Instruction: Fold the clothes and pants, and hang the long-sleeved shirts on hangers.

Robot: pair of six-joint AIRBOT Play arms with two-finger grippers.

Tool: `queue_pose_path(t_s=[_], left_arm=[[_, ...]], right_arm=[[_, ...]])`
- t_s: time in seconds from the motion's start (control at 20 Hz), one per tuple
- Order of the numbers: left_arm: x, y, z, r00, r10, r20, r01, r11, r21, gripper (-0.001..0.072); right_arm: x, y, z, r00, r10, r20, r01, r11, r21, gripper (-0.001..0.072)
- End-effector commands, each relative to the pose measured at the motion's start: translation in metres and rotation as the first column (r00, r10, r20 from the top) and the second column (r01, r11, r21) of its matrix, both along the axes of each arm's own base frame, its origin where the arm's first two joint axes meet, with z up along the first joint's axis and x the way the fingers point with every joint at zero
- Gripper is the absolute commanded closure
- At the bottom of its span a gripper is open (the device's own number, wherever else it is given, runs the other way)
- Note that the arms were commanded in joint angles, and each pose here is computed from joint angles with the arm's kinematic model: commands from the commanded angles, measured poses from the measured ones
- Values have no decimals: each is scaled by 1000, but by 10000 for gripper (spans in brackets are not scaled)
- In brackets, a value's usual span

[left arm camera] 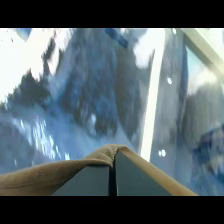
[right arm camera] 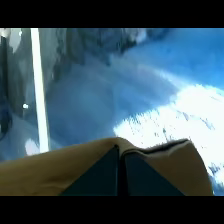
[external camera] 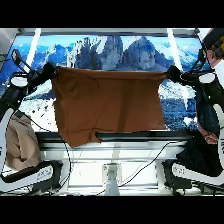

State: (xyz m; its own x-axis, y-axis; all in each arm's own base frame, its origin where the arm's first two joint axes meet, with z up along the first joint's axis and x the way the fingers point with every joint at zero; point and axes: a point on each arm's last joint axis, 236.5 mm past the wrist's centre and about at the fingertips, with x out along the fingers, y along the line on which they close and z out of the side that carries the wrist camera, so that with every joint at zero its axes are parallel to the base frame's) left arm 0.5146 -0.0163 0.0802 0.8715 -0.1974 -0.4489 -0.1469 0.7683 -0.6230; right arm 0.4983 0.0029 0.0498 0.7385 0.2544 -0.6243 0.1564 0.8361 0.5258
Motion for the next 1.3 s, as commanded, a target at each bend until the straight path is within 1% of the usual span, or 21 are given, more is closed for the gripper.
queue_pose_path(t_s=[0.0, 0.1, 0.25, 0.35, 0.4, 0.45, 0.5, 0.6, 0.65, 0.8, 0.95, 1.25], left_arm=[[5, 20, 0, 998, 57, 0, -57, 998, -21, 698], [-3, 17, -10, 999, 10, -49, -11, 1000, -23, 698], [-24, 8, -38, 980, -103, -168, 115, 991, 64, 699], [-42, 11, -59, 953, -144, -268, 186, 972, 141, 699], [-50, 13, -68, 935, -164, -314, 227, 958, 175, 699], [-57, 15, -74, 920, -177, -349, 260, 943, 206, 698], [-64, 22, -80, 906, -182, -382, 291, 923, 252, 697], [-71, 29, -82, 892, -183, -413, 324, 897, 301, 697], [-74, 29, -82, 886, -189, -424, 334, 893, 300, 696], [-98, 19, -95, 827, -234, -511, 400, 884, 243, 696], [-120, 28, -107, 762, -238, -602, 468, 845, 258, 695], [-131, 20, -115, 725, -260, -637, 502, 834, 230, 694]], right_arm=[[15, 3, -13, 999, 23, -41, -22, 1000, 22, 700], [11, 14, -25, 991, 80, -103, -75, 996, 49, 700], [-6, 27, -43, 969, 156, -190, -144, 987, 77, 700], [-17, 30, -51, 952, 193, -236, -182, 981, 69, 700], [-23, 29, -55, 943, 214, -255, -207, 977, 54, 700], [-31, 29, -59, 926, 261, -272, -265, 964, 22, 700], [-38, 29, -63, 909, 292, -296, -305, 952, 5, 699], [-49, 26, -70, 887, 312, -341, -336, 942, -14, 700], [-52, 24, -72, 880, 315, -355, -345, 938, -22, 700], [-60, 17, -79, 858, 331, -393, -383, 922, -61, 699], [-68, 17, -83, 834, 362, -416, -423, 904, -61, 699], [-79, 19, -101, 822, 356, -445, -416, 908, -42, 699]])
